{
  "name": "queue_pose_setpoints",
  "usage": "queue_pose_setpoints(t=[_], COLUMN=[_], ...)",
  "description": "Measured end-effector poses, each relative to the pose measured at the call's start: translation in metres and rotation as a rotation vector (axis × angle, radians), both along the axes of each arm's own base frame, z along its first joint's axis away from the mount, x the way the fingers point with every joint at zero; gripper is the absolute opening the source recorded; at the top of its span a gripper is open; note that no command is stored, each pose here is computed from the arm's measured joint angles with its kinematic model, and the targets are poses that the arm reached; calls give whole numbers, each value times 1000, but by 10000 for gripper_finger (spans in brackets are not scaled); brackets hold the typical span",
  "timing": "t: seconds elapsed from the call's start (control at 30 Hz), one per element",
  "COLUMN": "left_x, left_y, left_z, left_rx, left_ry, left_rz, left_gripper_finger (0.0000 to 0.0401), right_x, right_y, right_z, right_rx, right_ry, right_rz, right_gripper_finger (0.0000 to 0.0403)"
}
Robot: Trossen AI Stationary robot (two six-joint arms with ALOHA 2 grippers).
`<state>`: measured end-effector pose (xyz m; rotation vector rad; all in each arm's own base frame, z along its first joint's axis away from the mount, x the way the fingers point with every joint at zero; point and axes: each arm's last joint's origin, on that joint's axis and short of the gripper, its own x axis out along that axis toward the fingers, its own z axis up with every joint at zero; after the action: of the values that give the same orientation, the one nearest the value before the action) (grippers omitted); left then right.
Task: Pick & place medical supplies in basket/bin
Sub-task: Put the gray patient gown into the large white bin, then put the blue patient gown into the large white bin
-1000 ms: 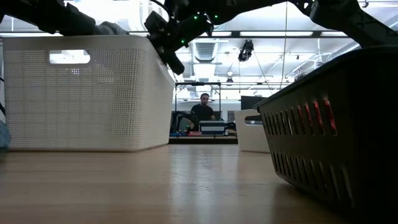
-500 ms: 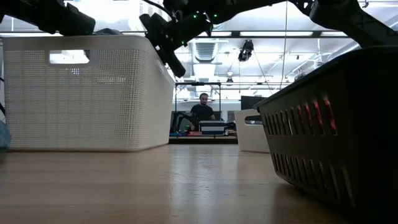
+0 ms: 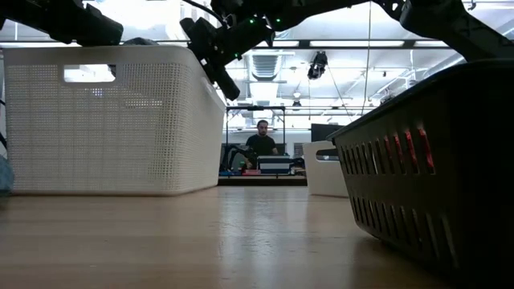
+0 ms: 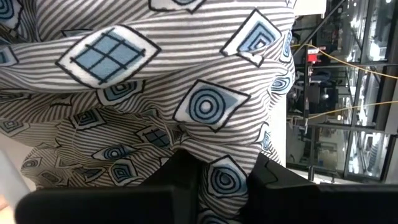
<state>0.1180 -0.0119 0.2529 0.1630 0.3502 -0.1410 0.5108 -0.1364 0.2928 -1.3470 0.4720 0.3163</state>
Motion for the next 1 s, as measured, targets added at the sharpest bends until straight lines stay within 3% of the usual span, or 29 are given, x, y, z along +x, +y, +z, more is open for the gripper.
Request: queue_pose_setpoints(t=[0.27,0.7,1.0], left_x=[0,0,0], left_y=[0,0,0], left_z=[0,0,0], left_rx=[0,0,1], left_ry=[0,0,0], left_rz=[0,0,1], left_gripper_finger=[6,6,6], right_x=[0,1,1], right_y=[0,1,2], right_z=[-1,3,3], right_rx=[2,-3,-3], right_ry=[-1,-15,-18], right_rz=[3,8,9], right_gripper_finger=[60,190,209])
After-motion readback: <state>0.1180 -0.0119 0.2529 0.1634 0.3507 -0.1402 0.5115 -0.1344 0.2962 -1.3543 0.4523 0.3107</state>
